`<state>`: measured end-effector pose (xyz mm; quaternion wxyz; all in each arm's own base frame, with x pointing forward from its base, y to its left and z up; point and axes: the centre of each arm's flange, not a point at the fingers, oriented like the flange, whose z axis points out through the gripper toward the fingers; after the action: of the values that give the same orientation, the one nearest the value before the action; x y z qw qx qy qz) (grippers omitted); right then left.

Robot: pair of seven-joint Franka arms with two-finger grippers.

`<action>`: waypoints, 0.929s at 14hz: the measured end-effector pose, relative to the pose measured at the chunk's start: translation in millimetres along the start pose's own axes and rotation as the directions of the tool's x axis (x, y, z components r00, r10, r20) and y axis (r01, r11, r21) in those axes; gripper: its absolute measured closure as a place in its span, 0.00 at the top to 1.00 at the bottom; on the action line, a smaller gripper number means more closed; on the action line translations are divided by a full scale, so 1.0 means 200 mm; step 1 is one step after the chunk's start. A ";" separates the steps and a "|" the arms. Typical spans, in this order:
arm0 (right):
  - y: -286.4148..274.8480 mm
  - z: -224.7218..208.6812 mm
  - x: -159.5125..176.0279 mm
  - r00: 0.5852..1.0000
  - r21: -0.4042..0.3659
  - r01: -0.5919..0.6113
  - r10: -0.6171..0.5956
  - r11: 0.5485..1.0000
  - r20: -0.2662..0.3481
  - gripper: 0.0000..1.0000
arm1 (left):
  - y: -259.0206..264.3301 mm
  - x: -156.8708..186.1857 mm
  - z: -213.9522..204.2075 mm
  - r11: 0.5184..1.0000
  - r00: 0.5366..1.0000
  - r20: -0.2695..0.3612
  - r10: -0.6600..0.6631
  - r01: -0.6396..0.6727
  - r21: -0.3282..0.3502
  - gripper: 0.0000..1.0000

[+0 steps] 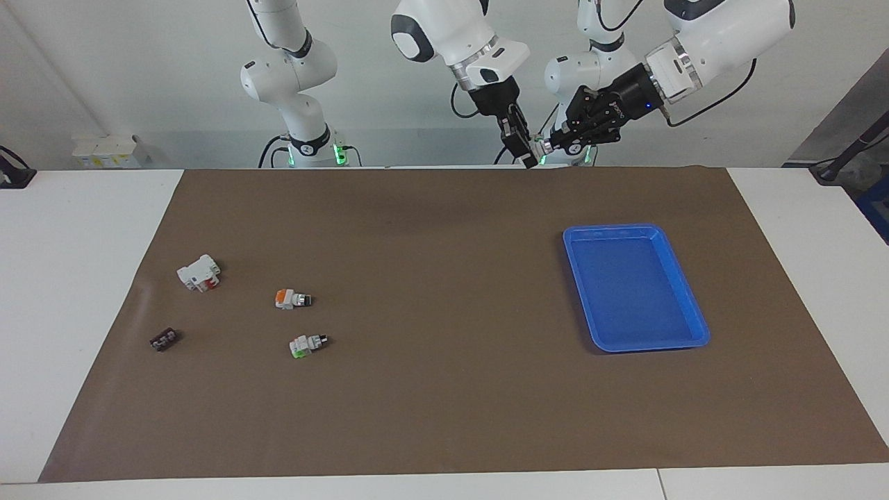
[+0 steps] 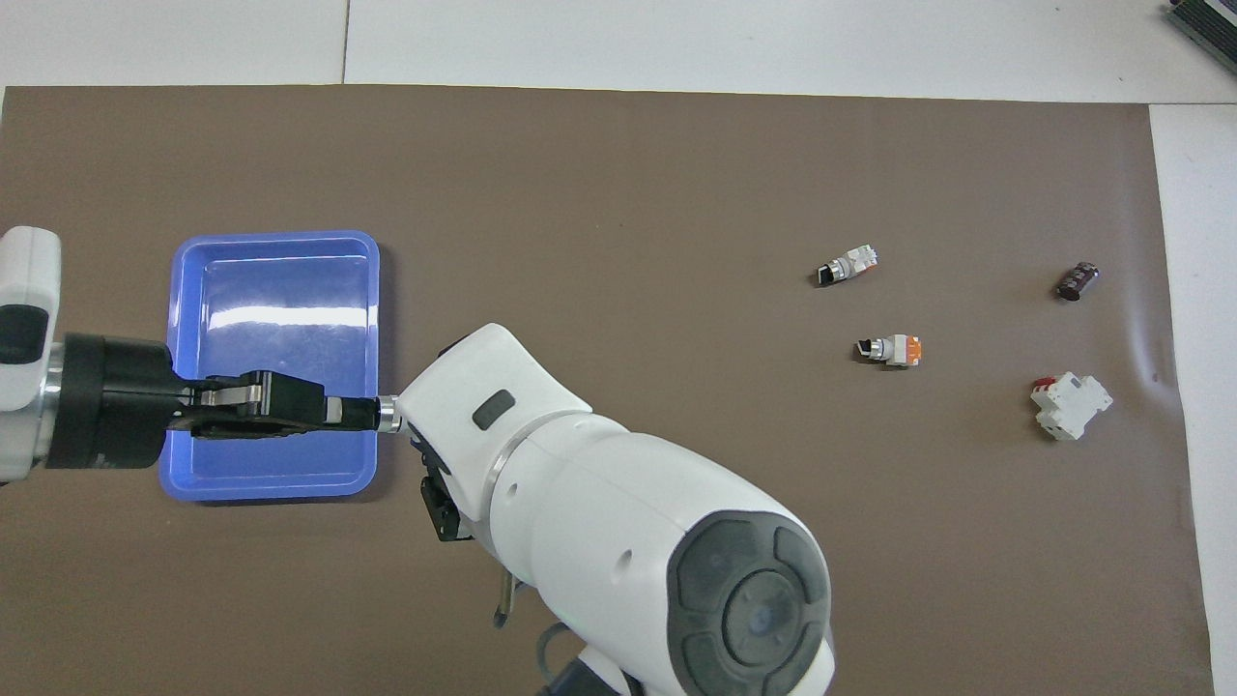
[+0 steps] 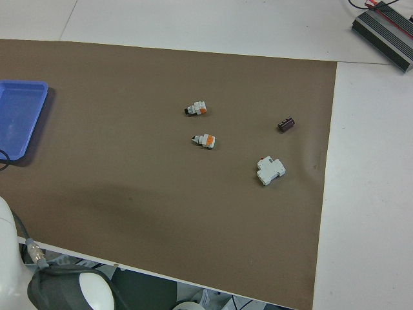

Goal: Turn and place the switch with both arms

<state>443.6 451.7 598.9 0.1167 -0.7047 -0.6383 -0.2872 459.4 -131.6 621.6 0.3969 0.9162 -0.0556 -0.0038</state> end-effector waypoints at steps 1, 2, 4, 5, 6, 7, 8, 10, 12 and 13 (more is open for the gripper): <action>0.00 0.00 0.00 1.000 0.000 0.000 0.000 1.000 0.000 0.41 | 0.00 0.00 0.00 1.000 1.000 -0.001 0.021 -0.021 0.001 0.11; 0.00 0.00 0.00 1.000 0.001 0.000 0.000 1.000 0.000 0.41 | 0.00 0.00 0.00 0.999 0.999 -0.001 0.038 -0.038 0.002 0.11; 0.00 0.00 0.00 1.000 0.001 0.000 0.000 1.000 0.000 0.41 | 0.00 0.00 0.00 0.997 0.997 -0.002 0.079 -0.079 0.003 0.11; 0.00 0.00 0.00 1.000 0.001 0.000 0.000 1.000 0.000 0.41 | 0.00 0.00 0.00 0.995 0.995 -0.001 0.098 -0.098 0.003 0.11; 0.00 0.00 0.00 1.000 0.001 0.000 0.000 1.000 0.000 0.41 | 0.00 0.00 0.00 0.993 0.993 -0.001 0.114 -0.114 0.004 0.11; 0.00 0.00 0.00 1.000 0.001 0.000 0.000 1.000 0.000 0.41 | 0.00 0.00 0.00 0.991 0.991 -0.001 0.133 -0.133 0.004 0.11; 0.00 0.00 0.00 1.000 0.001 -0.002 0.002 1.000 0.000 0.41 | 0.00 0.00 0.00 0.988 0.988 -0.001 0.152 -0.152 0.004 0.11; 0.01 0.00 0.00 1.000 -0.003 -0.010 0.010 1.000 -0.001 0.56 | 0.01 -0.02 0.01 0.984 0.984 0.009 0.179 -0.179 0.003 0.11; 0.02 -0.02 0.00 1.000 -0.011 -0.014 0.014 1.000 -0.006 0.78 | 0.00 -0.03 0.02 0.980 0.980 0.018 0.196 -0.197 0.007 0.11; 0.03 -0.02 0.00 1.000 -0.015 -0.015 0.015 1.000 -0.010 0.90 | -0.01 -0.04 0.03 0.980 0.980 0.023 0.200 -0.200 0.013 0.11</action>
<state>448.5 448.2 603.7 0.1166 -0.7088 -0.6301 -0.2947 452.2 -134.1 616.6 0.3875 0.9089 -0.1518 0.0268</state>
